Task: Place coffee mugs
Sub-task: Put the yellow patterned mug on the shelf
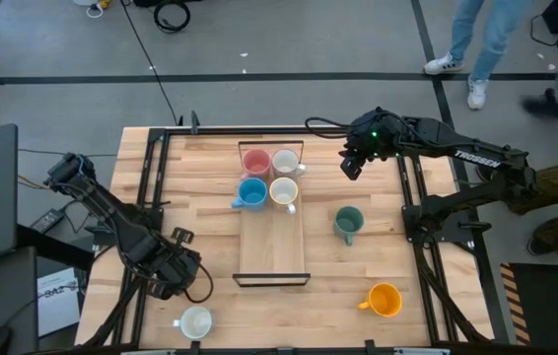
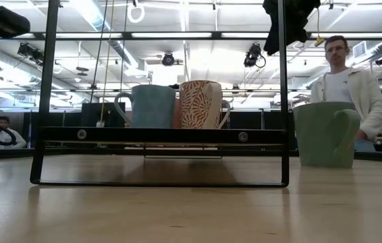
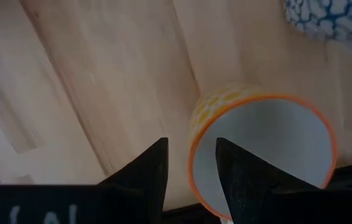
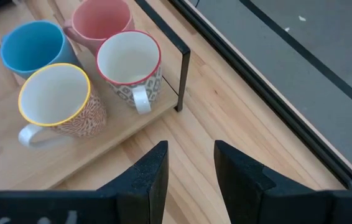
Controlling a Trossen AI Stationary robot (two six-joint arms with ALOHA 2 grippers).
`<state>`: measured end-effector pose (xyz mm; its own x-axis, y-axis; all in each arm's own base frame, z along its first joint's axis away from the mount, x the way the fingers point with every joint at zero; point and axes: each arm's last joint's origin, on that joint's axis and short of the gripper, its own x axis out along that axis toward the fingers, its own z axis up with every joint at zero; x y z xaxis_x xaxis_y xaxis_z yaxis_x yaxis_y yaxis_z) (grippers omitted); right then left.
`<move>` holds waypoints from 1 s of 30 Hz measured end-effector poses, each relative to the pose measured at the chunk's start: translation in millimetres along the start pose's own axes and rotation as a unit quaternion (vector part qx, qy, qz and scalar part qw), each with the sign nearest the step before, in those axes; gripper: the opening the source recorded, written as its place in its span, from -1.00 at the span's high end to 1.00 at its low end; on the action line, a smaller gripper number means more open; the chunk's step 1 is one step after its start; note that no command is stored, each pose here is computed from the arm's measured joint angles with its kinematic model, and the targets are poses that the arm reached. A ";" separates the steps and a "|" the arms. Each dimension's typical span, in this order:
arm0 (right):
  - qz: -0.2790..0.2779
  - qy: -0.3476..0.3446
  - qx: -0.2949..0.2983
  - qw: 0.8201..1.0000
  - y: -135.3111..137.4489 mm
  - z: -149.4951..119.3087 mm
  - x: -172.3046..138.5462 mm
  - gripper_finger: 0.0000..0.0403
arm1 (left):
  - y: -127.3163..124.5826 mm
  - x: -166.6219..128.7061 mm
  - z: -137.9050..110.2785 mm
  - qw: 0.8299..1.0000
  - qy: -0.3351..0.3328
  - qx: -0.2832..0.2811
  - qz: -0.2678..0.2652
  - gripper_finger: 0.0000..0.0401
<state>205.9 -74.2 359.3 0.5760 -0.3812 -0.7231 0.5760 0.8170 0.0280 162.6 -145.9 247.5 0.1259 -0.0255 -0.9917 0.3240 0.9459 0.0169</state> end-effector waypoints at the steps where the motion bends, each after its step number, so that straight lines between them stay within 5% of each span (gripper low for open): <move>1: 0.000 0.000 0.000 1.000 0.0 0.0 0.0 0.33 | 0.2 1.6 -0.7 1.000 0.002 0.003 0.001 0.29; 14: 0.001 -0.005 0.001 1.000 0.3 1.1 0.0 0.33 | 1.9 25.2 -4.3 1.000 0.001 -0.006 -0.017 0.33; 25: 0.001 -0.005 0.001 1.000 0.3 1.1 0.0 0.33 | 2.5 25.2 -4.3 1.000 0.004 -0.011 -0.018 0.80; 30: 0.001 -0.005 0.001 1.000 0.3 1.1 0.0 0.33 | 6.4 25.0 -2.5 0.996 0.005 -0.084 -0.020 0.87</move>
<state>206.7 -74.5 360.0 0.5840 -0.3835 -0.7155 0.5754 0.8173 0.0316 165.5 -139.7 222.5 0.1070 -0.0613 -0.9924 0.1674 0.9850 -0.0428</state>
